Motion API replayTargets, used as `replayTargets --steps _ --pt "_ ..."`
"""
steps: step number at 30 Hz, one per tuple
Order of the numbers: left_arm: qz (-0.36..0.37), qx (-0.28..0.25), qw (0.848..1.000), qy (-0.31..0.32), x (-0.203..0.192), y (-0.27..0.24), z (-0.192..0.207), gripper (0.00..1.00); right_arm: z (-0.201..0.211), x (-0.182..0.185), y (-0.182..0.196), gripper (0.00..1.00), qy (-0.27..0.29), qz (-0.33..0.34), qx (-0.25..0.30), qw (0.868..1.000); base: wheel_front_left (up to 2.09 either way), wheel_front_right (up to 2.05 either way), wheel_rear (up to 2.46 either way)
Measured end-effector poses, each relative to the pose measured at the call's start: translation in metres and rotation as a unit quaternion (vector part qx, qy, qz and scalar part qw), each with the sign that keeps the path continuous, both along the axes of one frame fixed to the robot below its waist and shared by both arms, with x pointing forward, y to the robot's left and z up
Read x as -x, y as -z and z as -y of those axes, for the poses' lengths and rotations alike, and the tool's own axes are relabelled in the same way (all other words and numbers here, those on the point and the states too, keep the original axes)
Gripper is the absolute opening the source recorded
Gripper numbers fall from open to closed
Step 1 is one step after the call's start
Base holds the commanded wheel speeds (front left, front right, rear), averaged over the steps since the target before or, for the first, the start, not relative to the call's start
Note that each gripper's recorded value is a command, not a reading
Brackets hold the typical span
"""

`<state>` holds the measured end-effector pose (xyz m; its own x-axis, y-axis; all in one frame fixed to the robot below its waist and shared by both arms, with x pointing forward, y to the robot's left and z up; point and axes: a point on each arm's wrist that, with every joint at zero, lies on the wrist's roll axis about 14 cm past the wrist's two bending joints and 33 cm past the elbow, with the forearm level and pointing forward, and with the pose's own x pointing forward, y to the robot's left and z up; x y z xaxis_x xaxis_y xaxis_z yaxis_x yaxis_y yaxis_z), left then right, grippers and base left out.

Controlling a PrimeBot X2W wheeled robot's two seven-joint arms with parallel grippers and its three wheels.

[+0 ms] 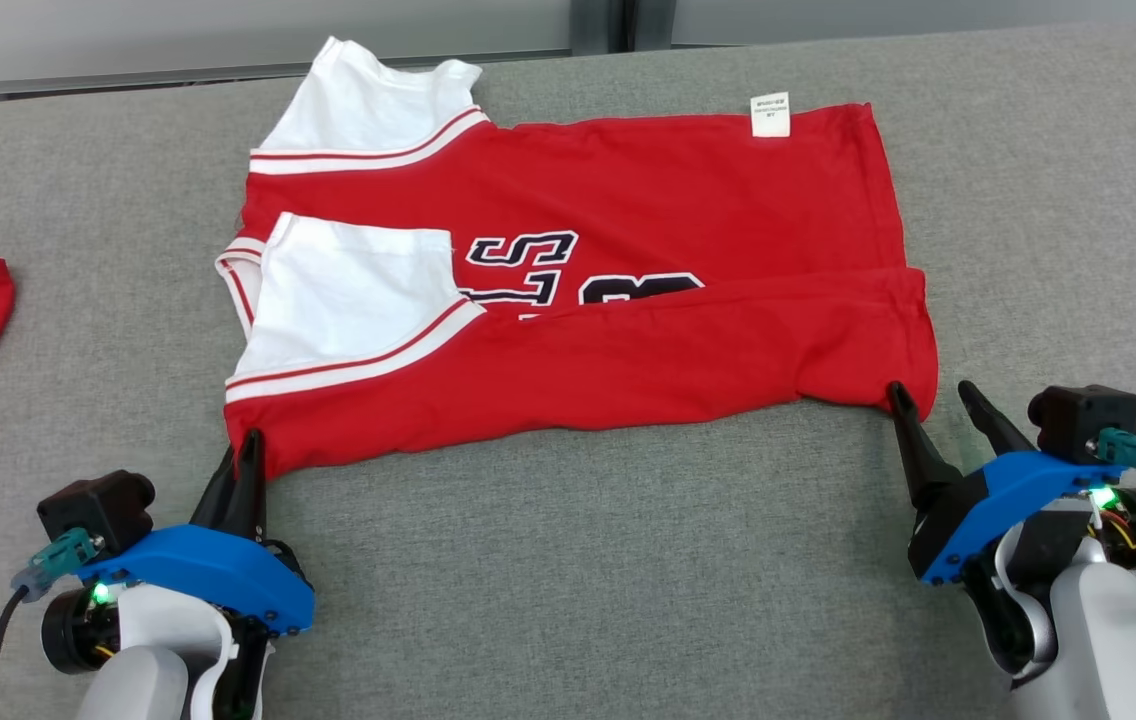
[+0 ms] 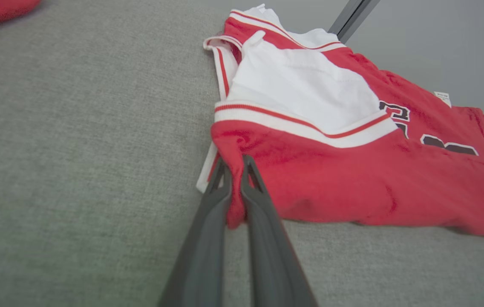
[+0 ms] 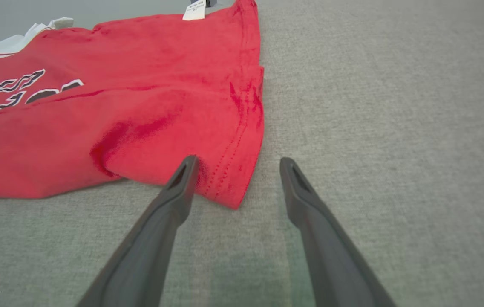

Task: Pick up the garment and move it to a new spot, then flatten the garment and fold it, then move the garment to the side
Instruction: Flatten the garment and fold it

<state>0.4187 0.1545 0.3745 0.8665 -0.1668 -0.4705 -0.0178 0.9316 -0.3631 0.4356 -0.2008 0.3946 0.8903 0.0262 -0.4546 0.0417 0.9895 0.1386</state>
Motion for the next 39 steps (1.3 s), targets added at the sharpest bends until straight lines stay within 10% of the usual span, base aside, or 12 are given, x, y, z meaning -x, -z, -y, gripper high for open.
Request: replayTargets --steps 5,6,10,24,39 --pt "0.03 -0.006 1.0 -0.007 -0.005 -0.013 -0.006 0.0 -0.011 -0.01 0.014 1.0 -0.001 -0.02 -0.034 0.999 0.0 0.0 0.0" --pt "0.033 -0.006 0.999 -0.007 -0.006 -0.014 -0.007 0.0 -0.014 -0.01 0.018 0.63 -0.004 -0.028 -0.038 0.999 0.0 0.0 0.0" --pt "0.051 -0.008 0.999 -0.01 -0.009 -0.023 -0.009 0.0 -0.018 -0.015 0.021 0.0 -0.008 -0.031 -0.04 0.999 0.0 0.0 0.0" --pt "0.108 -0.023 0.994 0.006 0.005 -0.067 -0.01 0.0 0.003 0.002 -0.025 0.0 0.013 0.042 -0.018 0.999 0.0 0.0 0.0" --pt "-0.028 0.027 0.999 -0.003 0.105 -0.03 0.003 0.0 0.017 0.102 -0.002 0.0 0.04 -0.051 -0.039 0.997 0.0 0.0 0.0"
